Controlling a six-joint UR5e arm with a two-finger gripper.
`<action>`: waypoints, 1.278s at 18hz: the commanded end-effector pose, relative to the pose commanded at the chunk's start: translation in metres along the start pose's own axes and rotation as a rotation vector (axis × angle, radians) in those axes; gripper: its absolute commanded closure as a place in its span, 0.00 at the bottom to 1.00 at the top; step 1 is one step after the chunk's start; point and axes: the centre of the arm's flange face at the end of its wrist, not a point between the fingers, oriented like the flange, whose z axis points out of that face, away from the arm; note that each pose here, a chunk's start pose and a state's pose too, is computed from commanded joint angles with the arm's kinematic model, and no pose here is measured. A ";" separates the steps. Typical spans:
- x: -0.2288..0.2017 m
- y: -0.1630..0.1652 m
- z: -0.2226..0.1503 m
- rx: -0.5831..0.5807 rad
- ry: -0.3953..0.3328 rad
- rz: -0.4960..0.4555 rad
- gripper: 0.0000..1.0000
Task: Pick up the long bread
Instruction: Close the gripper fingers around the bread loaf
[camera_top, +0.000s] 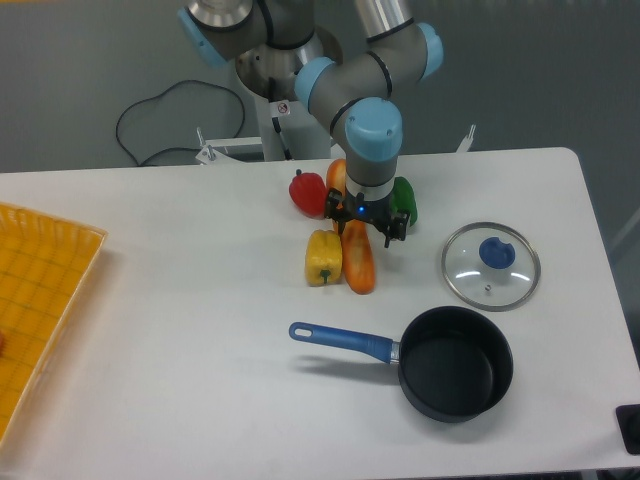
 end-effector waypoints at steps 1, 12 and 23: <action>0.000 0.000 0.001 -0.001 0.001 0.002 0.17; -0.002 -0.001 0.004 -0.011 0.002 0.006 0.59; -0.001 0.001 0.002 -0.009 0.005 0.034 0.80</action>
